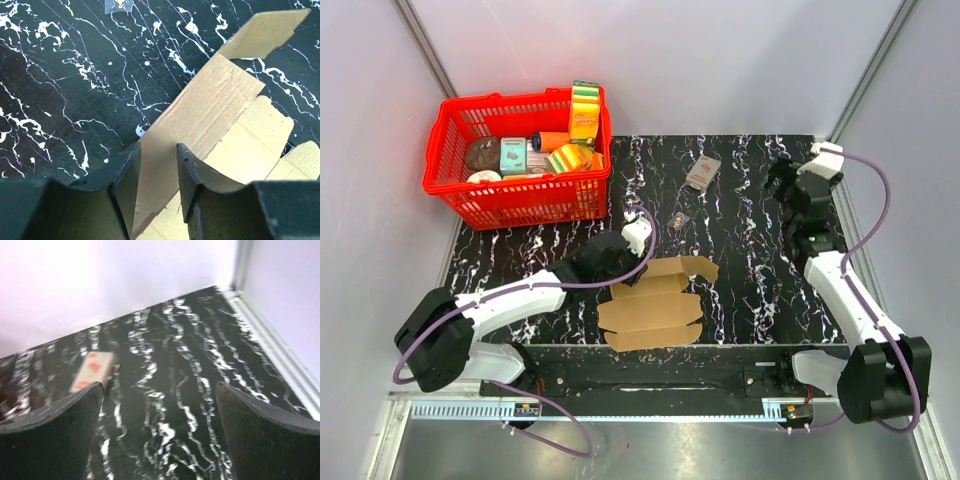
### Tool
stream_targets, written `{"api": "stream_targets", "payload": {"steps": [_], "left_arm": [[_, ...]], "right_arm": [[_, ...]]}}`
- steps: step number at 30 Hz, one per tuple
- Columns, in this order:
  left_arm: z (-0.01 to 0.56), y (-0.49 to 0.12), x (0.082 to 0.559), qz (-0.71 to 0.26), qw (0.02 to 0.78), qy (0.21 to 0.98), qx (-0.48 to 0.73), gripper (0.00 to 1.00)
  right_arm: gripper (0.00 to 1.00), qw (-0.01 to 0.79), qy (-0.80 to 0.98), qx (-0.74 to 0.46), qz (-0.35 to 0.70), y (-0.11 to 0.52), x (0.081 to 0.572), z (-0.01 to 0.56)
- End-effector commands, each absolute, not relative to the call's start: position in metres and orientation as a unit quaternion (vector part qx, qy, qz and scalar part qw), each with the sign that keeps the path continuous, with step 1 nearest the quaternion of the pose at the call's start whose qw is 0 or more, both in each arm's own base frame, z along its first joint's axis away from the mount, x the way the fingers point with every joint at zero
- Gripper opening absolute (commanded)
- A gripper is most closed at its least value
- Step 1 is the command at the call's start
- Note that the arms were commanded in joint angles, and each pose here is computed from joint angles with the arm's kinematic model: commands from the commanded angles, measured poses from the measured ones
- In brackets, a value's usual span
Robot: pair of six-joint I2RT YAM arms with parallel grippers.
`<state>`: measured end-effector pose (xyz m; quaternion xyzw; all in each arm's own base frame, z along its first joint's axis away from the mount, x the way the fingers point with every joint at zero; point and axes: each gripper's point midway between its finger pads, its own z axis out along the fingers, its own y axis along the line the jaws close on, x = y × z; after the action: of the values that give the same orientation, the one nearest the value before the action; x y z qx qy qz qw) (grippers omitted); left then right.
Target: Fold the paper box
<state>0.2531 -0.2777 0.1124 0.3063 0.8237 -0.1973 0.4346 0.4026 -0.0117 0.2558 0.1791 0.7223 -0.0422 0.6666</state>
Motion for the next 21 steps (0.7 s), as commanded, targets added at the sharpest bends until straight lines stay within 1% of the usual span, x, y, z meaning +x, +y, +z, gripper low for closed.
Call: {"api": "stream_targets", "payload": {"steps": [1,3,4,5,8,13,15,18,19,21], "left_arm": [[0.130,-0.284,0.251,-0.221,0.453,0.808,0.305,0.39],[0.130,-0.284,0.251,-0.220,0.453,0.808,0.306,0.39],[0.129,-0.284,0.251,-0.219,0.453,0.808,0.306,0.39],[0.131,-0.283,0.251,-0.219,0.454,0.808,0.305,0.39],[0.131,-0.283,0.251,-0.218,0.454,0.808,0.306,0.39],[0.131,-0.284,0.251,-0.220,0.453,0.808,0.306,0.39],[0.130,-0.285,0.251,-0.221,0.452,0.809,0.305,0.39],[0.127,-0.286,0.250,-0.224,0.449,0.810,0.304,0.39],[0.127,-0.287,0.251,-0.223,0.448,0.811,0.303,0.39],[0.125,-0.287,0.251,-0.221,0.447,0.812,0.303,0.39]], "right_arm": [[1.00,0.536,0.836,0.092,0.069,0.045,0.371,0.210],[1.00,0.534,0.834,0.083,0.110,0.059,0.365,0.215],[1.00,0.521,0.841,0.077,0.121,0.064,0.358,0.212],[1.00,0.505,0.846,0.051,0.162,0.081,0.353,0.216],[0.97,0.442,0.871,0.007,0.214,0.104,0.333,0.206],[0.93,0.393,0.872,-0.069,0.283,0.133,0.306,0.193],[0.91,0.383,0.872,-0.080,0.293,0.139,0.303,0.188],[0.85,0.370,0.872,-0.104,0.304,0.154,0.299,0.180],[0.80,0.363,0.874,-0.110,0.303,0.158,0.297,0.175],[0.75,0.342,0.881,-0.131,0.299,0.169,0.290,0.164]]}}
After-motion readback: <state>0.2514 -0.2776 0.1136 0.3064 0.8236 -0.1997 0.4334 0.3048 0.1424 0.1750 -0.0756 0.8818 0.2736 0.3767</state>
